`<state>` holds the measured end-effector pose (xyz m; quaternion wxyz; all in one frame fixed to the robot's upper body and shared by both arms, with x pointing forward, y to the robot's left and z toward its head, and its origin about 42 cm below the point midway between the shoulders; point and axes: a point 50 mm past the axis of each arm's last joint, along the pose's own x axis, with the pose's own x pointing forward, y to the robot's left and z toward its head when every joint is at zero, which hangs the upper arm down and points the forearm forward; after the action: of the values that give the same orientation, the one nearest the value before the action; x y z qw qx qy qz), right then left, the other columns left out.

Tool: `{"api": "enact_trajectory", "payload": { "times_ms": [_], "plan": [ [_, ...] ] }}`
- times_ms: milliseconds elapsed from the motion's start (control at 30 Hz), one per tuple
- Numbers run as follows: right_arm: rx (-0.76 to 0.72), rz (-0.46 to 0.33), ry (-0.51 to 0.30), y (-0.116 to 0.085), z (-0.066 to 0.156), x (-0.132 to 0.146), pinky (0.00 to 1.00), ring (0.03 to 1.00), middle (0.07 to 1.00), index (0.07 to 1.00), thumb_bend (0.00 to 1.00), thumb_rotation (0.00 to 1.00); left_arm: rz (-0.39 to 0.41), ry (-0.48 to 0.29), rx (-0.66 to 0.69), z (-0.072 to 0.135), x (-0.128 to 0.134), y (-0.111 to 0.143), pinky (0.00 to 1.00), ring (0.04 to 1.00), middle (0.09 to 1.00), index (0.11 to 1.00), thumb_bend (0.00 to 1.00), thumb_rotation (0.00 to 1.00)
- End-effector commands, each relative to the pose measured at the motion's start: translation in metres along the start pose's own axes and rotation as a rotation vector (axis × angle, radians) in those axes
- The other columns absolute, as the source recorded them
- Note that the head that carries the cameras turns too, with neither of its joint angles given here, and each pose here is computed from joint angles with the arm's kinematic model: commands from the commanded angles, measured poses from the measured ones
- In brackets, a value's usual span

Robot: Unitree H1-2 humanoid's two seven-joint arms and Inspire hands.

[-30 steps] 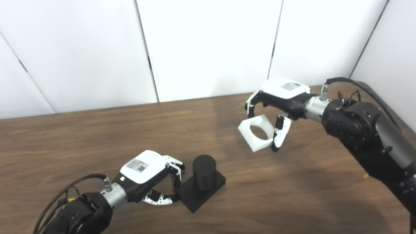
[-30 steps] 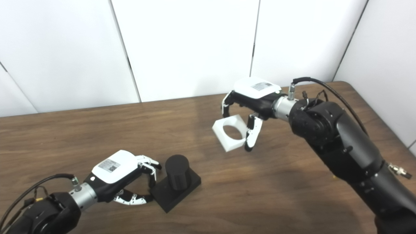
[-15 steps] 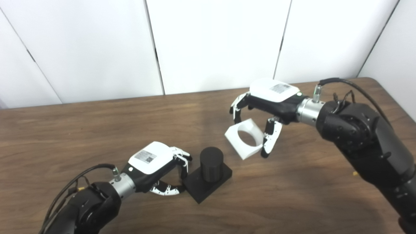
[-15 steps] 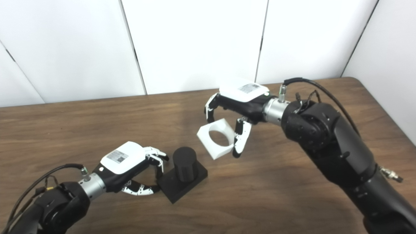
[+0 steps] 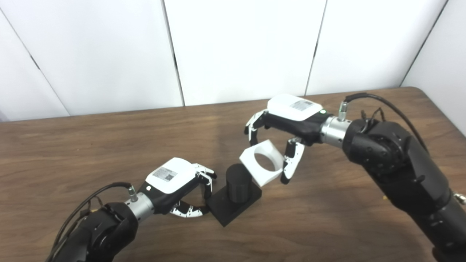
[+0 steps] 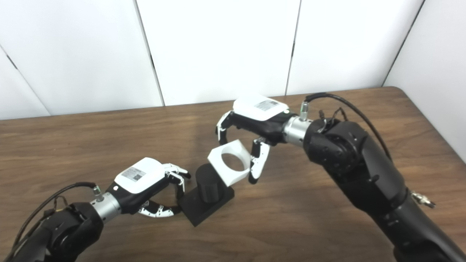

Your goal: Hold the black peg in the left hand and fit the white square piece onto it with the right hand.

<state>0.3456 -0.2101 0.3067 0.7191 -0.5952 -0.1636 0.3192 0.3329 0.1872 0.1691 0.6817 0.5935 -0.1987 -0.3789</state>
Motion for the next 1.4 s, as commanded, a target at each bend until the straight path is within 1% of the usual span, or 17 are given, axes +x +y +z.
{"api": "enact_trajectory", "payload": {
  "times_ms": [0, 533, 833, 1167, 1367],
  "plan": [
    [-0.036, -0.064, -0.02, -0.014, 0.004, 0.001, 0.66, 0.777, 0.76, 0.48, 0.52, 0.13, -0.057, -0.011, 0.012, 0.003, 0.003, -0.008, 0.68, 0.822, 0.818, 0.482, 0.52, 0.07],
    [0.008, -0.052, -0.032, 0.0, 0.01, 0.019, 0.66, 0.78, 0.763, 0.48, 0.52, 0.13, -0.059, -0.007, 0.013, 0.005, 0.003, -0.008, 0.68, 0.82, 0.819, 0.482, 0.52, 0.07],
    [0.02, -0.048, -0.027, 0.003, 0.009, 0.023, 0.65, 0.775, 0.762, 0.48, 0.52, 0.13, -0.057, -0.009, 0.016, 0.006, 0.002, -0.007, 0.69, 0.817, 0.816, 0.482, 0.52, 0.07],
    [0.034, -0.043, -0.026, 0.008, 0.008, 0.028, 0.65, 0.776, 0.763, 0.48, 0.52, 0.13, -0.057, -0.012, 0.017, 0.006, 0.002, -0.006, 0.68, 0.813, 0.816, 0.481, 0.52, 0.07],
    [0.037, -0.041, -0.048, 0.01, 0.012, 0.031, 0.64, 0.775, 0.764, 0.479, 0.52, 0.13, -0.059, -0.011, 0.021, 0.007, 0.002, -0.006, 0.68, 0.813, 0.816, 0.482, 0.52, 0.07]
  ]
}}
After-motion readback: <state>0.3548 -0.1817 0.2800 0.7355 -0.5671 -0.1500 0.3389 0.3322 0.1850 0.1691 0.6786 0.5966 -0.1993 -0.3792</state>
